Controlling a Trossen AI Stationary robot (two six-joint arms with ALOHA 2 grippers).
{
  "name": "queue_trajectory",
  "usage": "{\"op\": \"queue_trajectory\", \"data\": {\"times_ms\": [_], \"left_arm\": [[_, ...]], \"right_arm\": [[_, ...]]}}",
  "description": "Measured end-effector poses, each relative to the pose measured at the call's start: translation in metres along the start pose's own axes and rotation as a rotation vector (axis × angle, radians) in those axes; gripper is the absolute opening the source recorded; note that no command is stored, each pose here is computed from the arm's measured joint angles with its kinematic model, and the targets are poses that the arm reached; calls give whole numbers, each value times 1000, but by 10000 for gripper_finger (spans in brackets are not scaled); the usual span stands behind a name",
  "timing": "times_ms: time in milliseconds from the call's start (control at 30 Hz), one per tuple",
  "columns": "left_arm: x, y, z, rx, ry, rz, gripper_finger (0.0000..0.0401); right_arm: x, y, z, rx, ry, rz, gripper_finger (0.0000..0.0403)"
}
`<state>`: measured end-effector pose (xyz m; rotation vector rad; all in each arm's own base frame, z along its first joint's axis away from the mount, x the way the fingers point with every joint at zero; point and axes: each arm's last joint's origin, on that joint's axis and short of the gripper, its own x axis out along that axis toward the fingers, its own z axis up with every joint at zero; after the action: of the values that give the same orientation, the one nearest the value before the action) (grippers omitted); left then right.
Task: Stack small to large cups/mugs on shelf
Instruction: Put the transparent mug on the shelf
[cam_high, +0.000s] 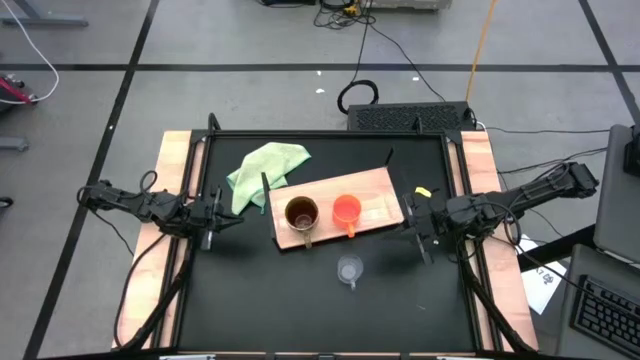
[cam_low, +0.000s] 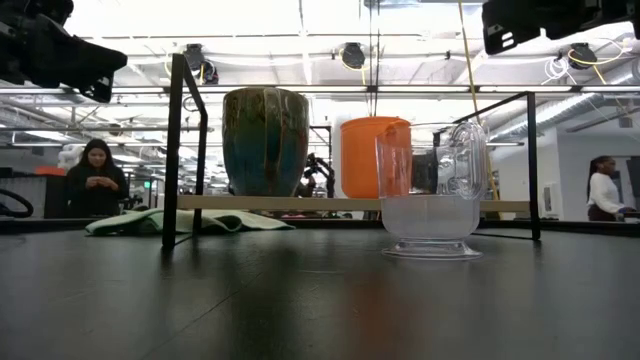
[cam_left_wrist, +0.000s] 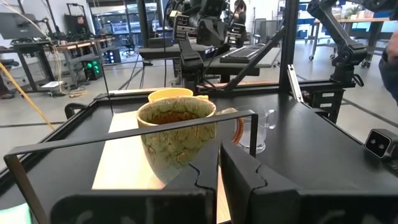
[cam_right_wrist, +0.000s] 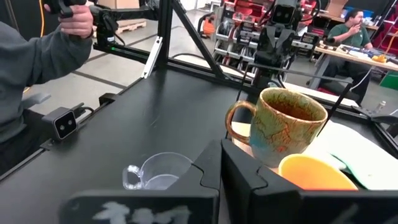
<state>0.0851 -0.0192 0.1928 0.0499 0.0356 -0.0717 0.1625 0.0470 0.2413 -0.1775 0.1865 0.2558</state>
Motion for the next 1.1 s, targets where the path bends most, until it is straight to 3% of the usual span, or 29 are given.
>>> {"op": "queue_trajectory", "data": {"times_ms": [467, 767, 1100], "left_arm": [[0, 0, 0, 5, 0, 0, 21], [1, -1, 7, -97, -63, -38, 21], [26, -8, 17, -120, -109, -97, 21]], "right_arm": [[0, 0, 0, -1, 4, 0, 0], [0, 0, 0, -2, 2, 0, 0], [-1, -1, 3, -8, -26, -12, 0]]}}
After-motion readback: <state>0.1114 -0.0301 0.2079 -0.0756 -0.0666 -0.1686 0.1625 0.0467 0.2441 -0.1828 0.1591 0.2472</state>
